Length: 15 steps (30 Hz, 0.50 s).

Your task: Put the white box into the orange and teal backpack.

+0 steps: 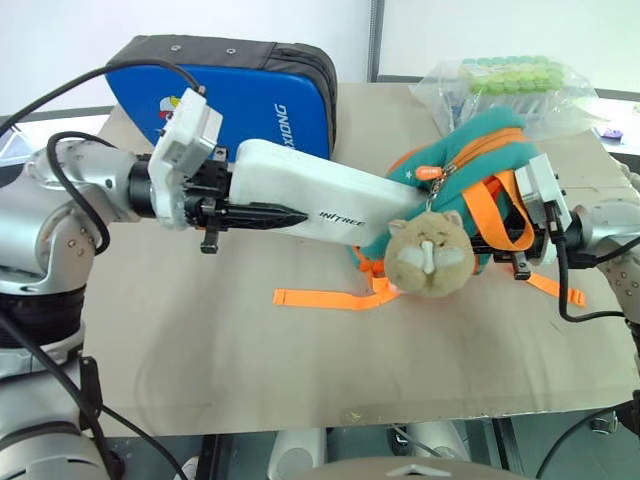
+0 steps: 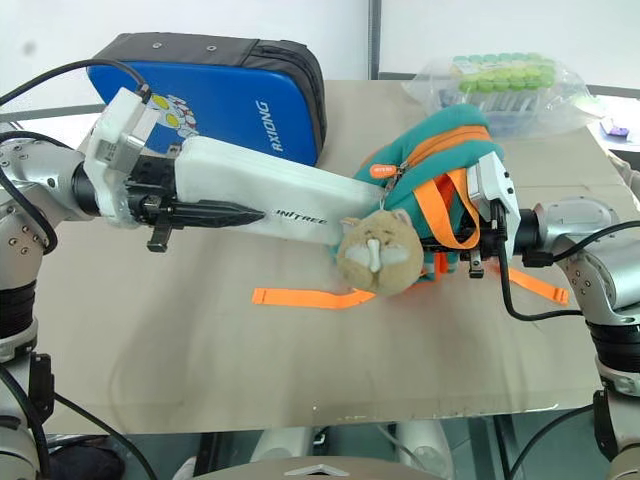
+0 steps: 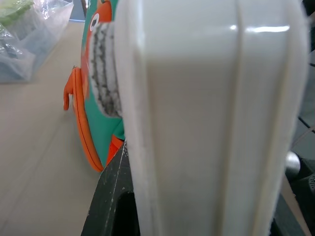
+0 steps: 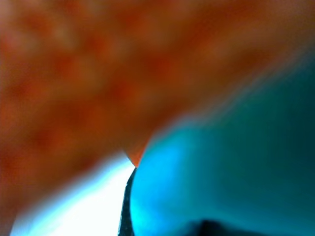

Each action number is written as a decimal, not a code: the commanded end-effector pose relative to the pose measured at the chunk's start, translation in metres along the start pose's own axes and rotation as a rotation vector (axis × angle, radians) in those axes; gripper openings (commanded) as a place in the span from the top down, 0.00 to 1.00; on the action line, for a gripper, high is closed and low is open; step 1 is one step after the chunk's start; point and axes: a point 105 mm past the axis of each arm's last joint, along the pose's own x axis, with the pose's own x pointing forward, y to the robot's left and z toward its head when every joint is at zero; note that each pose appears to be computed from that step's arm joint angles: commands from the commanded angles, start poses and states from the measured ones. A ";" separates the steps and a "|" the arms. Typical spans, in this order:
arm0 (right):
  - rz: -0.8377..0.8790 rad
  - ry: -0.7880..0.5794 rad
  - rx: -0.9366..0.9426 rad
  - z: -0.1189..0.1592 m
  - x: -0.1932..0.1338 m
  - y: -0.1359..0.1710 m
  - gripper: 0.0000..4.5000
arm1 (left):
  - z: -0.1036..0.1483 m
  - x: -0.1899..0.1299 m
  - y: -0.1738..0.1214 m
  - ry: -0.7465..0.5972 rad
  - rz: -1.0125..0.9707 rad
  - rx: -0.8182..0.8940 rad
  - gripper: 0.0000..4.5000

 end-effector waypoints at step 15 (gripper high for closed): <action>0.130 -0.156 -0.042 0.057 0.013 0.022 0.99 | 0.008 0.064 0.001 -0.023 0.107 0.201 0.77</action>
